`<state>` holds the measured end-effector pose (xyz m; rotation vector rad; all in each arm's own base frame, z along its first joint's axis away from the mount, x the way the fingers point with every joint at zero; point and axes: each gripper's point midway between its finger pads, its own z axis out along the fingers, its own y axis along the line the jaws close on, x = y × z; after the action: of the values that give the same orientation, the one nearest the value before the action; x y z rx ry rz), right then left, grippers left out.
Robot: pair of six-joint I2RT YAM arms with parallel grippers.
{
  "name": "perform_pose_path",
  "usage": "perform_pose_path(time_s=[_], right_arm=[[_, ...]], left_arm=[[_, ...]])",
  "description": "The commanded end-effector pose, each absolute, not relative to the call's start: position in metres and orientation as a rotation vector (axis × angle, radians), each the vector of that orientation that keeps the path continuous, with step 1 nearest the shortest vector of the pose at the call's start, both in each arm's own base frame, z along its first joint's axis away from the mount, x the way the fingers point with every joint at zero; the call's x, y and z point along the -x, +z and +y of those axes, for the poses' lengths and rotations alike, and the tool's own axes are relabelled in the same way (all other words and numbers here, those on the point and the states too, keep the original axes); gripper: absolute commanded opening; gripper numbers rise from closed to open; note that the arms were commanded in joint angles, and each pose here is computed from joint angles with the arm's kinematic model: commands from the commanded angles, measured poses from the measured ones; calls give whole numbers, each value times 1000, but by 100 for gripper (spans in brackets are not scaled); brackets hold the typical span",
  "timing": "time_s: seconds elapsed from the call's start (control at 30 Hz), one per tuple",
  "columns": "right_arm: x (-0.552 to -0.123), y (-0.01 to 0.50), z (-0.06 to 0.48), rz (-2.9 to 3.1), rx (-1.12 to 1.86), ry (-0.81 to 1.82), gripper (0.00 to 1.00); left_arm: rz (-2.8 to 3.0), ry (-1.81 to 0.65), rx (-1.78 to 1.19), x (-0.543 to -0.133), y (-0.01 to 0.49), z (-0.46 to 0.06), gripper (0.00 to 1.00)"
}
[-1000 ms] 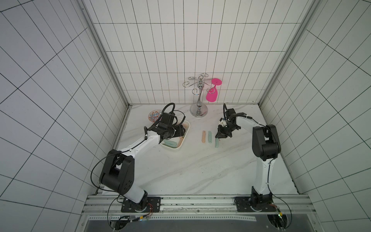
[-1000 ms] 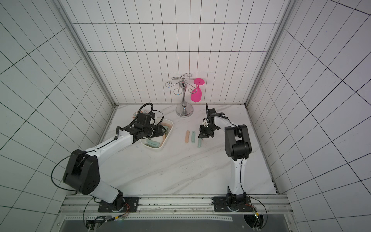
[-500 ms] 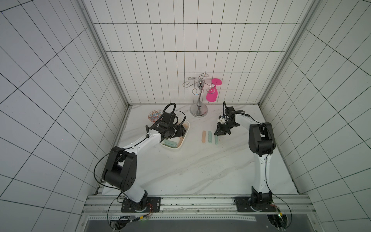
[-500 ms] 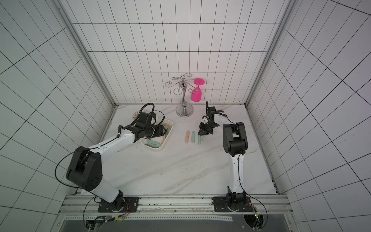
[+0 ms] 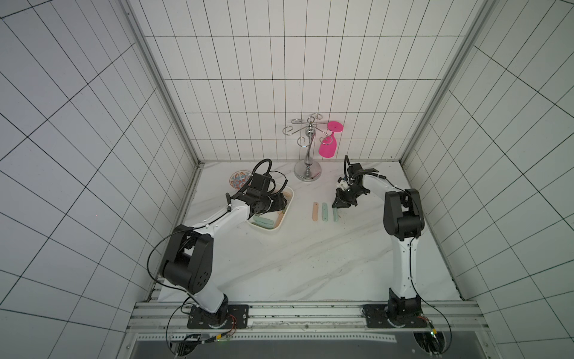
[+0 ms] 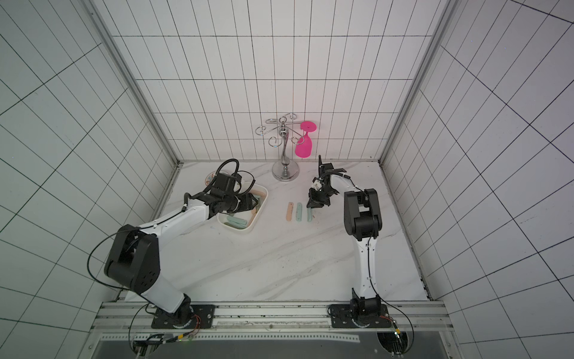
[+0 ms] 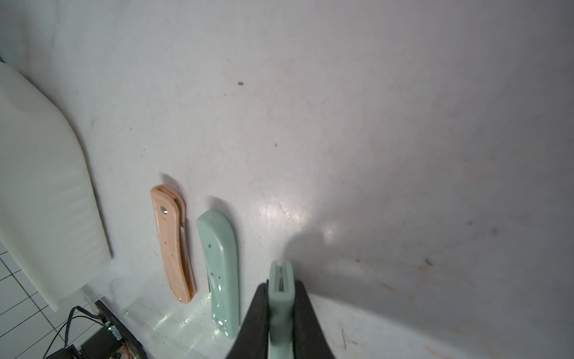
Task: Take the fruit knife out of the storage box
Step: Place the fruit knife at the center of the board.
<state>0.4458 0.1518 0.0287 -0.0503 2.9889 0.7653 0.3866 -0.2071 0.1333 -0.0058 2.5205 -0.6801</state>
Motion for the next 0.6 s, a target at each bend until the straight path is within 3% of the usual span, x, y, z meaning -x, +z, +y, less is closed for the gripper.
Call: perform_pose_path(time_s=[0.0, 0.13, 0.4, 0.57], right_arm=[[-448, 22, 141, 3016, 48, 711, 25], [-450, 23, 139, 3009, 34, 689, 34], [-454, 34, 135, 2980, 19, 658, 36], [-456, 48, 128, 2953, 2, 590, 48]], left_arm=[[2502, -681, 0, -395, 138, -208, 62], [2502, -678, 3, -395, 137, -208, 62], [2510, -662, 10, -395, 134, -206, 62], [2520, -601, 41, -397, 130, -198, 63]])
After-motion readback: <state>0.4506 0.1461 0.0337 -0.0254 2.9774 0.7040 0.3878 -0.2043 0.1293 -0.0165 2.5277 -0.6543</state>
